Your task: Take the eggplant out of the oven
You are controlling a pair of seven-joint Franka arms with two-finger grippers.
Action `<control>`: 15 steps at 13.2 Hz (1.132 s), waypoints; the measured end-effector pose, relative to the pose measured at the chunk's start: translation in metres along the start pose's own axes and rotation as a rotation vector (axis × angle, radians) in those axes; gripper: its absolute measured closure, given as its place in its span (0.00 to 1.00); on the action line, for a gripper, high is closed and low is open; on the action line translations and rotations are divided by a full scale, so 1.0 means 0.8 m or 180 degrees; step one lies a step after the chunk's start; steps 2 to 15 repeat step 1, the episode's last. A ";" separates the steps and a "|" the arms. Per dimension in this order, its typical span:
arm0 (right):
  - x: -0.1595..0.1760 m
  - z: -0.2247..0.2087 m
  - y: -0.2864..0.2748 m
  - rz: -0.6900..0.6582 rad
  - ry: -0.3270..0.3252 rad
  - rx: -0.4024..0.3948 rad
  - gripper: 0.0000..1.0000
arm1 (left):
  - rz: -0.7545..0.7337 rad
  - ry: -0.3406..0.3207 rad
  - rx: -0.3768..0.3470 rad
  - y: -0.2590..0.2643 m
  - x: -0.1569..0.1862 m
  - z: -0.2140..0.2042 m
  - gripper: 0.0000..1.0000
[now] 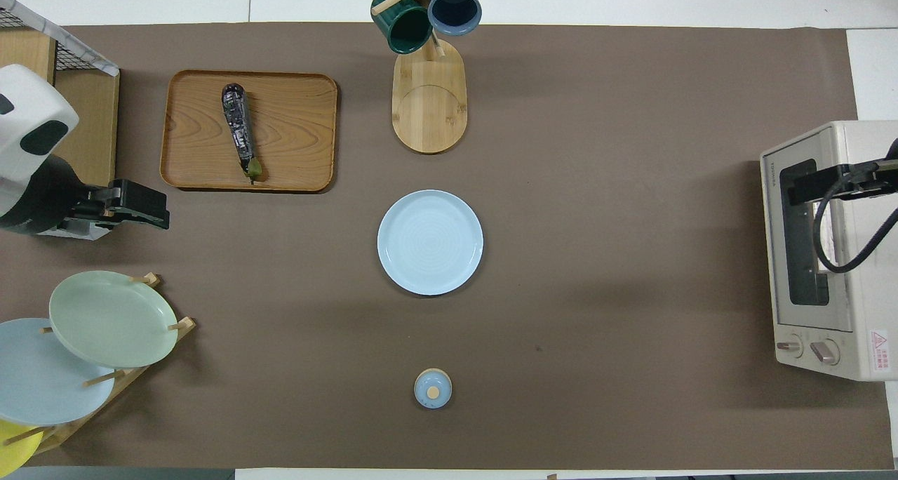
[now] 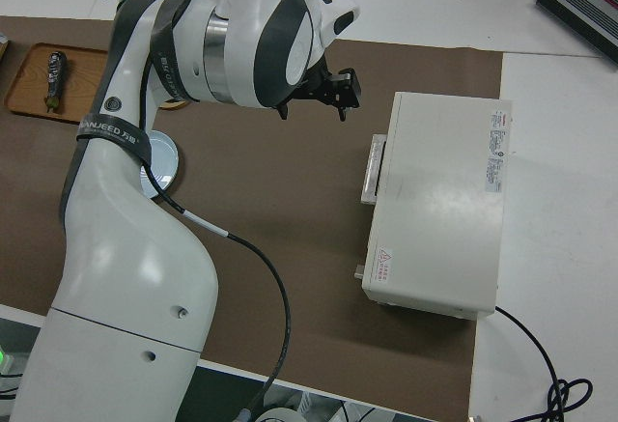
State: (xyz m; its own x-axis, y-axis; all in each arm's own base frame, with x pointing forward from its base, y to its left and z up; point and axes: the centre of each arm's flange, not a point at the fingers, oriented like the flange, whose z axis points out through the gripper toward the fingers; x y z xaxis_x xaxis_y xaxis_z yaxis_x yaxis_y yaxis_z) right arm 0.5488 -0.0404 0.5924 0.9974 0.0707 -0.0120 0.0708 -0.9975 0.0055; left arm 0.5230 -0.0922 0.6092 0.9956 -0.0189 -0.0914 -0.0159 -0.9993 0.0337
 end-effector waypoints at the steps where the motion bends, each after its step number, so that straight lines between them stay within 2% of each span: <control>1: 0.000 0.000 0.000 0.0000 0.0000 0.0000 0.00 | -0.0004 0.0000 0.0000 -0.001 0.000 0.000 0.00; 15: 0.000 0.000 0.000 0.0000 0.0000 0.0000 0.00 | -0.0004 0.0000 0.0000 -0.001 0.000 0.000 0.00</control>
